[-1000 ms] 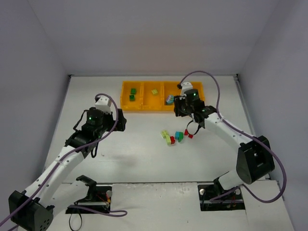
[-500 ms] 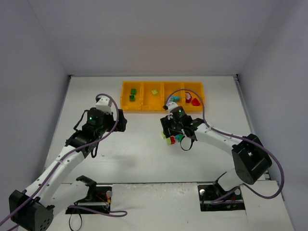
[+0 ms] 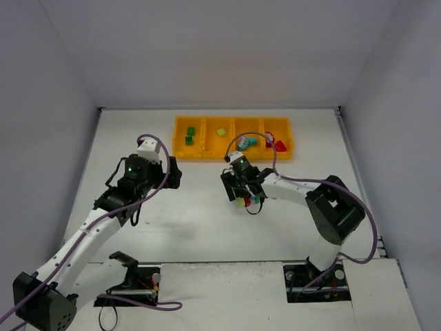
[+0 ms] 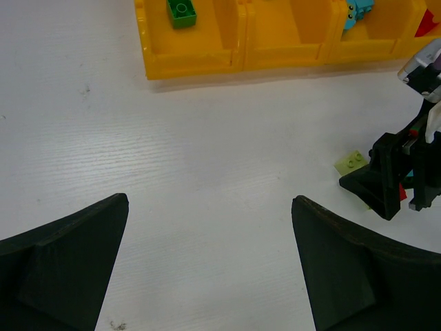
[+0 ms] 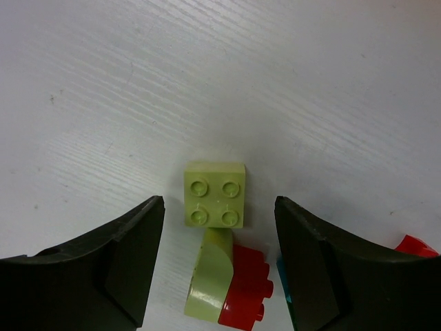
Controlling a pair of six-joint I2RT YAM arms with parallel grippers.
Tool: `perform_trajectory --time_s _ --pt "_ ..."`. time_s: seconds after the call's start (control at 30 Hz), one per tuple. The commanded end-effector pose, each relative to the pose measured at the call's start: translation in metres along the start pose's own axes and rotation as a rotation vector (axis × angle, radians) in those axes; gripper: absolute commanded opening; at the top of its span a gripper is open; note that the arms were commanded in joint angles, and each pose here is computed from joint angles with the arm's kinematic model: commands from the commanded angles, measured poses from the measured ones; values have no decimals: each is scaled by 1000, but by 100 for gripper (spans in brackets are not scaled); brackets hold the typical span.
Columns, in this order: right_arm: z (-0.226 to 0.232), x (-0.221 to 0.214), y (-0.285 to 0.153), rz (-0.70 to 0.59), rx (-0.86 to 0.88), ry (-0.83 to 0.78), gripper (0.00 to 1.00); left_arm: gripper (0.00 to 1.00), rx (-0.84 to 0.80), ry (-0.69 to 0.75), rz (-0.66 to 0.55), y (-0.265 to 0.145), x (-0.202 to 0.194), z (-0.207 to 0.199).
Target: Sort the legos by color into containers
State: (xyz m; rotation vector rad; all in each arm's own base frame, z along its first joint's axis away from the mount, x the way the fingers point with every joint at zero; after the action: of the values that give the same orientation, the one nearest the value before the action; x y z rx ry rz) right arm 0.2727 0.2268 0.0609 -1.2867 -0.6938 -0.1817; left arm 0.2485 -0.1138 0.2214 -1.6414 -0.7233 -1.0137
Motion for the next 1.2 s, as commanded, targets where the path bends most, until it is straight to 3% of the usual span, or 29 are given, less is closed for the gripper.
perform_trajectory --time_s 0.0,0.2,0.3,0.4,0.7,0.9,1.03,1.07,1.17 --pt "7 24 -1 -80 -18 14 61 97 -9 -14 -102 -6 30 -2" --pt "9 26 5 -81 -20 -3 44 97 -6 -15 -104 -6 31 -2" --pt "12 31 4 -96 -20 -14 12 97 -8 -13 -104 -6 31 -2" --pt "16 48 -4 -149 -13 -29 0 97 -7 -13 -105 -6 31 -2" --pt "32 172 -39 -466 -7 -92 1 97 -15 -16 -108 -7 32 -3" --pt "21 232 1 -517 -41 -61 4 97 -17 -16 -108 -10 34 -4" --pt "13 254 24 -537 -63 -37 22 97 -13 -17 -115 -12 34 -3" --pt "12 256 28 -537 -67 -35 31 97 -17 -17 -117 -12 35 -3" --pt "12 262 37 -543 -57 -39 43 97 -18 -17 -119 -13 35 -4"
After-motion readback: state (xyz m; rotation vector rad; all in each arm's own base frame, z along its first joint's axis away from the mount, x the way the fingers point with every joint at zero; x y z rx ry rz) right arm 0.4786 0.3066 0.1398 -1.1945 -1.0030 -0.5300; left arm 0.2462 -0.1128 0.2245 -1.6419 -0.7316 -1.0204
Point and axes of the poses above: each gripper's point midway between its finger pads, its own y axis out along the fingers, its own z axis along the line the jaws close on, x = y × z, the point moved 5 cm from there along -y, back along the fingers, and after that the axes turned 6 degrees about y, right-handed, at the moved point
